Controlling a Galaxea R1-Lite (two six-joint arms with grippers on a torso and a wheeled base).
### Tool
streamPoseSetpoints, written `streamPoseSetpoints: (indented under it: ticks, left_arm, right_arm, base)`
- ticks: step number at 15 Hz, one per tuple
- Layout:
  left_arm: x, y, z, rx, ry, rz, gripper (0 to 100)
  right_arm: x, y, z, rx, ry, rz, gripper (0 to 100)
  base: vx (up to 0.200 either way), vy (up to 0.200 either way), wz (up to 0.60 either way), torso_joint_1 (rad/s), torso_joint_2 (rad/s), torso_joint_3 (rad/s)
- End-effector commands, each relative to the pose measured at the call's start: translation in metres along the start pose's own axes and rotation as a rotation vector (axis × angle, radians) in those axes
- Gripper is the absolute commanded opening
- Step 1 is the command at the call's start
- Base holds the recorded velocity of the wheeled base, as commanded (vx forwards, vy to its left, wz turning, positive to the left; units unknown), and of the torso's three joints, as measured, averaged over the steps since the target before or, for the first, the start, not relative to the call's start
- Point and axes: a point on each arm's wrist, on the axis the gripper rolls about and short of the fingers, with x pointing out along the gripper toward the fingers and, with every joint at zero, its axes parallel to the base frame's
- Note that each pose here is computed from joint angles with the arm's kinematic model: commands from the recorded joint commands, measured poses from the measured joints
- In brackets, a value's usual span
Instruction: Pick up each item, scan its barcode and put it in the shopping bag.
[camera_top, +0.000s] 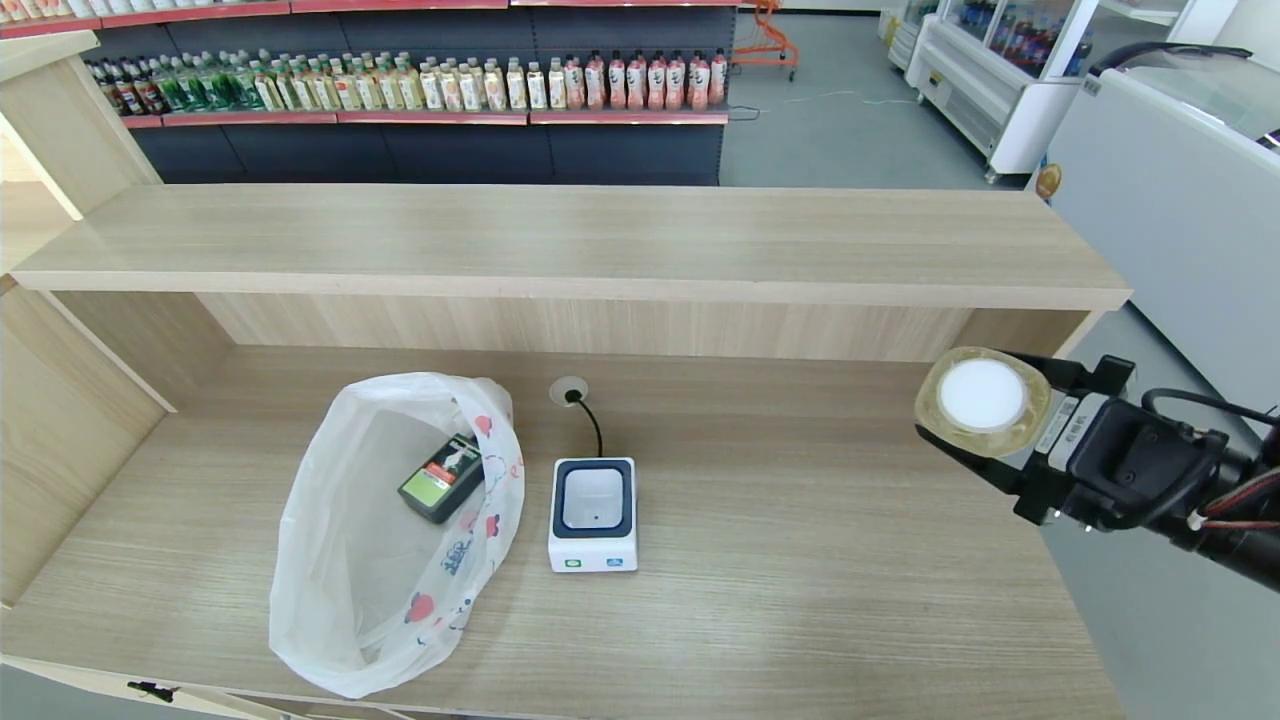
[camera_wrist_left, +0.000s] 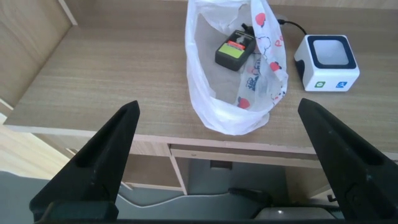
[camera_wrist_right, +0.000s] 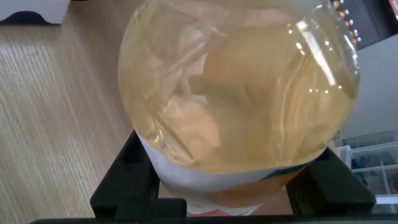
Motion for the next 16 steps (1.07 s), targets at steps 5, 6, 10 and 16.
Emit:
streamPoseSetpoints:
  ticks: [5, 6, 10, 16]
  left_arm:
    - [0.0, 0.0, 0.0, -0.003, 0.0, 0.001, 100]
    - [0.0, 0.0, -0.001, -0.004, 0.002, 0.001, 100]
    - [0.0, 0.0, 0.0, -0.004, 0.0, 0.001, 100]
    - [0.0, 0.0, 0.0, -0.003, 0.0, 0.001, 100]
  right_arm:
    - [-0.008, 0.0, 0.02, -0.015, -0.078, -0.008, 0]
    - [-0.01, 0.0, 0.022, -0.015, -0.081, -0.013, 0]
    - [-0.017, 0.0, 0.026, 0.021, -0.063, 0.008, 0]
    - [-0.006, 0.018, 0.007, 0.155, 0.007, 0.096, 0]
  base:
    - [0.0, 0.12, 0.0, 0.0, 0.0, 0.003]
    - [0.0, 0.2, 0.0, -0.002, 0.0, 0.002]
    - [0.0, 0.2, 0.0, 0.006, 0.01, 0.0]
    - [0.0, 0.2, 0.0, 0.004, 0.0, 0.004]
